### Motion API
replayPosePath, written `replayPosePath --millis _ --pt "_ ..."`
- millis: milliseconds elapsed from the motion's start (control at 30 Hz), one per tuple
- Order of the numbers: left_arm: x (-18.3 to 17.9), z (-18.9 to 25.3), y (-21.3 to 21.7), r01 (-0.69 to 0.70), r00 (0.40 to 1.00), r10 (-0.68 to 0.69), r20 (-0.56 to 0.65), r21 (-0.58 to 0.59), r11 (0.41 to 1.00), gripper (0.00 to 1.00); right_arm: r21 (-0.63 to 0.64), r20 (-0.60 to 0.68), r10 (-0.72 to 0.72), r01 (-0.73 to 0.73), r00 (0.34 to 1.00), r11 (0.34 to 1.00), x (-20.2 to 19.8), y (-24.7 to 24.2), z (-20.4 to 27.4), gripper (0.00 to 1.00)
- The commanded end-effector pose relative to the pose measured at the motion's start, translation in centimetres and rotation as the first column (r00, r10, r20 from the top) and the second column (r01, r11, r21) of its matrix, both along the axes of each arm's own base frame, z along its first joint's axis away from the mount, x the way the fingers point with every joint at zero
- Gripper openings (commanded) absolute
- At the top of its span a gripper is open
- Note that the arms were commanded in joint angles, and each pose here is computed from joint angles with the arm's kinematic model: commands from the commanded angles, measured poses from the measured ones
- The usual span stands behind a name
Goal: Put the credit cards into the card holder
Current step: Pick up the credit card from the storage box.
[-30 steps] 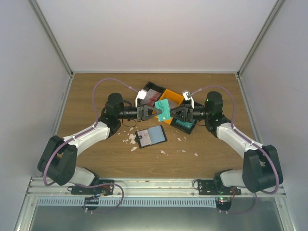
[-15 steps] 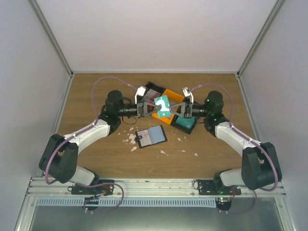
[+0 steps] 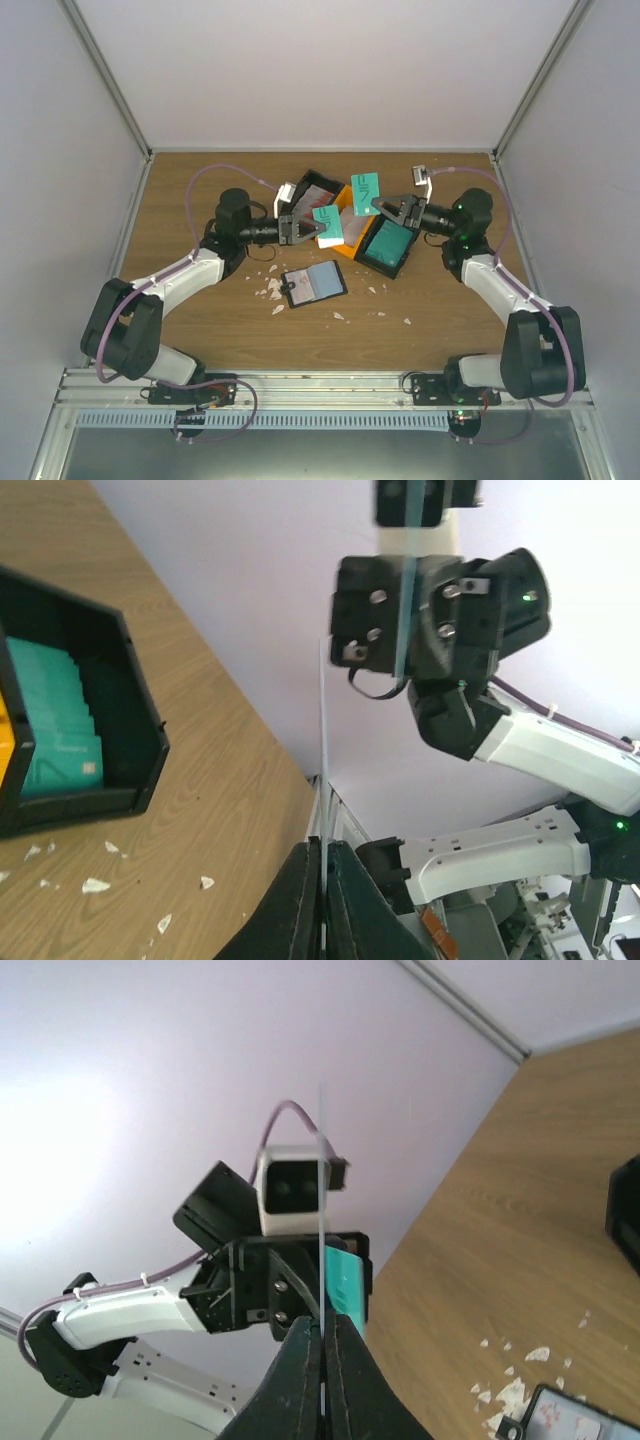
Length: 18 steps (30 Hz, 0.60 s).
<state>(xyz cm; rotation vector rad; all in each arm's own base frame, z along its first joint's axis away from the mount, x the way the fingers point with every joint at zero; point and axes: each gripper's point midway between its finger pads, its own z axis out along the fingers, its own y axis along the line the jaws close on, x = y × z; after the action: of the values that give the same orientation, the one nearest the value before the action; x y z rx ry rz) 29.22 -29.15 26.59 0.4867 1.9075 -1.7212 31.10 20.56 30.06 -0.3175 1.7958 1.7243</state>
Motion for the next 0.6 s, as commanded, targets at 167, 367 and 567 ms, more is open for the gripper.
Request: replayPosePath --millis 167,367,567 --pt "-0.1 -1.5 1.3 -0.042 0.999 0.043 -0.027 0.050 0.998 0.00 -0.066 0.137 -0.118 0.128 0.984 0.990 1.2 -1.4 1.8 0.00" --pt "0.1 -7.4 3.5 -0.230 0.961 0.263 -0.089 0.274 0.934 0.00 -0.241 0.127 -0.196 0.222 0.972 0.945 1.9 -1.0 -2.1 0.00" --pt "-2.6 -15.1 5.0 -0.310 0.881 0.415 -0.226 0.386 0.869 0.00 -0.438 0.134 -0.216 0.253 0.967 0.863 0.0 1.3 -7.0 0.01"
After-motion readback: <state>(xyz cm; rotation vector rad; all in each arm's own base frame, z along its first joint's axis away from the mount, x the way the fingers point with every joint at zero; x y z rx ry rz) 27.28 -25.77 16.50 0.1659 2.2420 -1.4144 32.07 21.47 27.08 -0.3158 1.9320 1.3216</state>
